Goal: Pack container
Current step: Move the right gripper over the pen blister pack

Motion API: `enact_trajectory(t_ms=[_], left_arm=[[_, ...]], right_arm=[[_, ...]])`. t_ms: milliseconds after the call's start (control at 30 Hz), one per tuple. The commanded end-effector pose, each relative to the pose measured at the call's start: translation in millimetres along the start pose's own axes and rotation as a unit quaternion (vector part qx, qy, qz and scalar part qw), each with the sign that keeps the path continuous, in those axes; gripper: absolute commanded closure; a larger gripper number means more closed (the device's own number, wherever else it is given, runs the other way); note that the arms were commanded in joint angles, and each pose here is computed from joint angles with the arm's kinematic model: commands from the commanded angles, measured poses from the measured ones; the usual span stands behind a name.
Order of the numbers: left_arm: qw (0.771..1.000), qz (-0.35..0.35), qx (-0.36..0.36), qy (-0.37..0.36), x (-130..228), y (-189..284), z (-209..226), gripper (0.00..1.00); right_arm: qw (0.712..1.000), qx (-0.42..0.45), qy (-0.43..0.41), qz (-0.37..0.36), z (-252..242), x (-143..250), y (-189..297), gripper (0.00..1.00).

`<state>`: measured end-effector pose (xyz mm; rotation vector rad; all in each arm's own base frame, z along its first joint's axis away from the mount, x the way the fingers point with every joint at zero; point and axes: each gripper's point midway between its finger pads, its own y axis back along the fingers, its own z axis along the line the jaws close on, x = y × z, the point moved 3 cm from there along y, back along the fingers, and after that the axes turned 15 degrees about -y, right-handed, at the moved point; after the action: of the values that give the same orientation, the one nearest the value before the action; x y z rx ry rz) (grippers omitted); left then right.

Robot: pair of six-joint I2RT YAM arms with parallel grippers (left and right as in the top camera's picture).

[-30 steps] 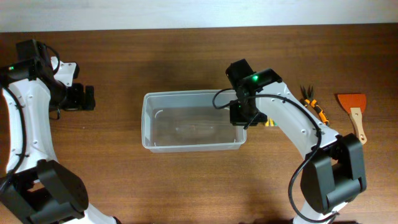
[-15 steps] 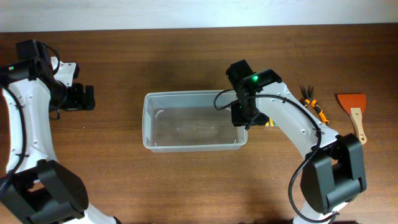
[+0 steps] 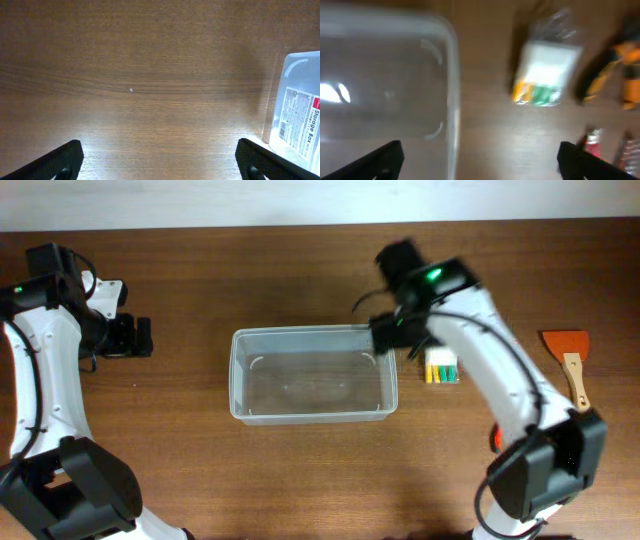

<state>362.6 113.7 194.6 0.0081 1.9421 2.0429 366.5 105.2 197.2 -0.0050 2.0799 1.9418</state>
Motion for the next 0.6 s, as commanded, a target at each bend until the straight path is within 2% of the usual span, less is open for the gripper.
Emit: enact_trajectory(t_ms=[0,133,267,367,567], left_arm=[[1.0,0.002,0.009,0.009,2,-4,0,0.01],[1.0,0.002,0.009,0.009,1,-4,0,0.01],[1.0,0.002,0.009,0.009,1,-4,0,0.01],[1.0,0.002,0.009,0.009,2,-4,0,0.01],[1.0,0.002,0.009,0.01,2,-4,0,0.01]], right_arm=[[0.998,0.002,-0.018,-0.063,-42,-40,47,0.01],[0.995,0.006,-0.046,-0.083,-87,-57,78,0.01],[0.994,-0.027,-0.072,-0.08,-107,-63,83,0.01],[0.997,-0.018,-0.036,-0.066,-119,-69,67,0.01],[0.997,-0.014,-0.08,-0.002,-119,-75,18,0.01]])
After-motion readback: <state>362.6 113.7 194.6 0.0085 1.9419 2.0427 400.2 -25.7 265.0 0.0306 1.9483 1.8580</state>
